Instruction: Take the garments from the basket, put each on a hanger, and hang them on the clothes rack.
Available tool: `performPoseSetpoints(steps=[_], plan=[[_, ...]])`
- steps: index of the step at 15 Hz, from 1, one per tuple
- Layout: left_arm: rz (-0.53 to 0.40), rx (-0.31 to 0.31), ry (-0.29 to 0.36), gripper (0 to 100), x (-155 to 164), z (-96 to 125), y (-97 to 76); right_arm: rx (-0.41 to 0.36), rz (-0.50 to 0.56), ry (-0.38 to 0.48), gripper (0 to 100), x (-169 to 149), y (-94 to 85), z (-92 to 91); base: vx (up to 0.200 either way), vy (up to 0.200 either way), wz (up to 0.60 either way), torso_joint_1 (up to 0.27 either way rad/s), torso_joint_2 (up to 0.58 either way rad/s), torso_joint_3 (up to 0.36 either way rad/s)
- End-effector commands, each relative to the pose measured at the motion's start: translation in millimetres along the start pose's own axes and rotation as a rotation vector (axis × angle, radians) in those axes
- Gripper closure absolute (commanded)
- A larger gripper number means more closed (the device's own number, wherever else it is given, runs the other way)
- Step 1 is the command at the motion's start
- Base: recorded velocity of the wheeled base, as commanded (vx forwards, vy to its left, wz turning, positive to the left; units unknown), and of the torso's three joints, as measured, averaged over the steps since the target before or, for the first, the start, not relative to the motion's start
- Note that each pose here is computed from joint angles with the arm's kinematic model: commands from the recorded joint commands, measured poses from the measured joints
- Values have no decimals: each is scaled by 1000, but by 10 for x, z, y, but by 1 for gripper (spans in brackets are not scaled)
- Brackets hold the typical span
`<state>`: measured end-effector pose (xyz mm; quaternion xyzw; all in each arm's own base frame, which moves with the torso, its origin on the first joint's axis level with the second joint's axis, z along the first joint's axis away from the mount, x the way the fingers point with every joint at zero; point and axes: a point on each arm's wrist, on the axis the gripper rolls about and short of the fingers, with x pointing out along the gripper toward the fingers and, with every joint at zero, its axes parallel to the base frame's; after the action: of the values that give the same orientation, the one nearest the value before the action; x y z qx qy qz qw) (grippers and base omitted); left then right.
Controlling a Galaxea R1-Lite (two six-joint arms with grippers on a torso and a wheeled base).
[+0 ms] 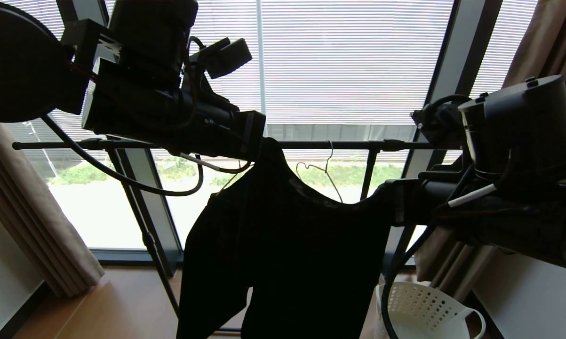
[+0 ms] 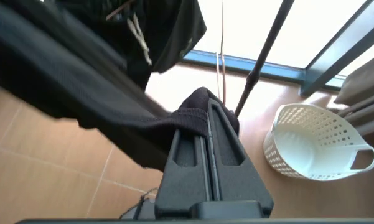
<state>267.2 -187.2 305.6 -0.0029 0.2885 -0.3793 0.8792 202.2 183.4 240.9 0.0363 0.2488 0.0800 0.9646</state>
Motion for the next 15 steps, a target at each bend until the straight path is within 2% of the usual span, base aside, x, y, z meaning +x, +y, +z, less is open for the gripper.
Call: performPoseSetpoints(steps=[1,3,7,11,15], plan=[[-7,-4,53,100,7,-151,-35,13,-55,-5,100,344,5,40,0,0,0,0,0,0],[-21,-5,120,100,41,-332,-89,41,-71,-36,100,557,55,179,0,0,0,0,0,0],[-65,10,210,100,56,-593,-258,82,-48,-103,100,800,237,473,0,0,0,0,0,0],[-158,22,260,100,109,-719,-633,63,37,-126,100,887,628,516,0,0,0,0,0,0],[-161,-40,234,100,181,-692,-651,59,63,-116,100,867,726,459,0,0,0,0,0,0]])
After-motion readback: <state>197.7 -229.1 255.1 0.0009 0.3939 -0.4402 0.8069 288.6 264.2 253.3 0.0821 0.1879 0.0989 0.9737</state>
